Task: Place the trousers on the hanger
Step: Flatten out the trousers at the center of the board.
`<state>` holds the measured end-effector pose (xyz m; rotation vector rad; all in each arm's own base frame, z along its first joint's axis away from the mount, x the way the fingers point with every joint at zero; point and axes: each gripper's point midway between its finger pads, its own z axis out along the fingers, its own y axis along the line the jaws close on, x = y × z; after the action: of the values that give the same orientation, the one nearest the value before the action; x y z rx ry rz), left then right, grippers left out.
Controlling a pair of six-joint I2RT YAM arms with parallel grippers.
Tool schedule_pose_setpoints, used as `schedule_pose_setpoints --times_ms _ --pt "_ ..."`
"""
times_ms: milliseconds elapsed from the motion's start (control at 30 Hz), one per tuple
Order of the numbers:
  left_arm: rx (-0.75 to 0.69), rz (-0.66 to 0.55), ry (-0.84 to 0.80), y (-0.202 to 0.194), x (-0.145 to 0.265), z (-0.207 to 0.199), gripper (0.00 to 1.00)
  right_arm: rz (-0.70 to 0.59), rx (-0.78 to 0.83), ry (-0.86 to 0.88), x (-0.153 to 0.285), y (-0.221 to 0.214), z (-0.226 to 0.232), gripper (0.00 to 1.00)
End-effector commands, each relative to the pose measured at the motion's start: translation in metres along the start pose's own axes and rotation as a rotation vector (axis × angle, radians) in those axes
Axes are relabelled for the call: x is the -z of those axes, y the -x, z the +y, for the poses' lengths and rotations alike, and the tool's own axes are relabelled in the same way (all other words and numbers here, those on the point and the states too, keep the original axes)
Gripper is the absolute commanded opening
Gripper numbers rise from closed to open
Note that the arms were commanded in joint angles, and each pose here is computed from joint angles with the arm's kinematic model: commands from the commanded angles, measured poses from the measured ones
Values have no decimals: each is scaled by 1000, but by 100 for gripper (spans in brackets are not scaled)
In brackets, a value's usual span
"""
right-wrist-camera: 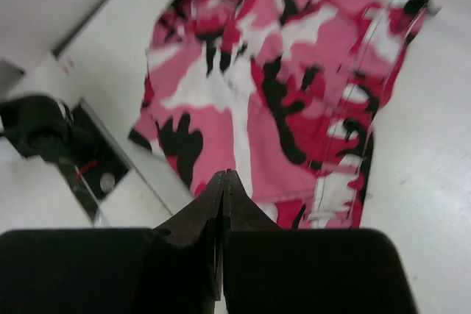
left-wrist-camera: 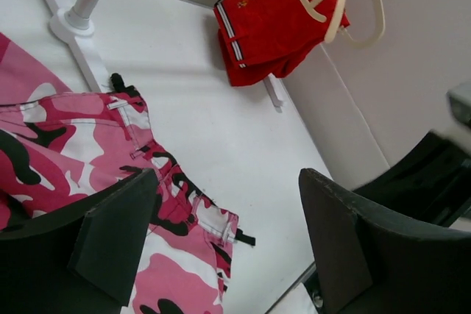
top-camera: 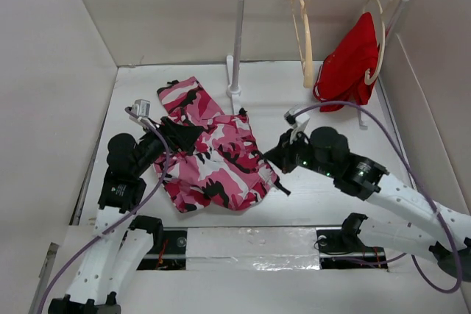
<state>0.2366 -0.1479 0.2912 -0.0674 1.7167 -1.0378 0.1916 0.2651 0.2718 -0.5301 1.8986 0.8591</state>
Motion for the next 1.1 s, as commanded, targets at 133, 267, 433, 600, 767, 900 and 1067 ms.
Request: schedule_pose_setpoints --times_ms 133,267,433,600,767,900,1067 --pt "-4 -123 35 29 -20 12 41 -115 -14 -102 -25 -7 -24 0" --pt "71 -127 36 37 -47 21 6 -90 -25 -133 -34 -11 -42 0" --pt "67 -66 212 14 -94 48 0 -104 -13 -63 -59 -6 -50 0" --pt "27 -59 474 9 -125 84 8 -45 -49 -110 -107 -19 -78 67" --pt "70 -160 572 17 -98 114 57 5 -75 -174 -152 -28 -110 90" --pt "86 -200 698 1 -62 152 77 -2 -135 -203 -183 -36 -139 91" --pt "136 -286 916 -3 -5 213 86 26 -174 -279 -216 -59 -174 92"
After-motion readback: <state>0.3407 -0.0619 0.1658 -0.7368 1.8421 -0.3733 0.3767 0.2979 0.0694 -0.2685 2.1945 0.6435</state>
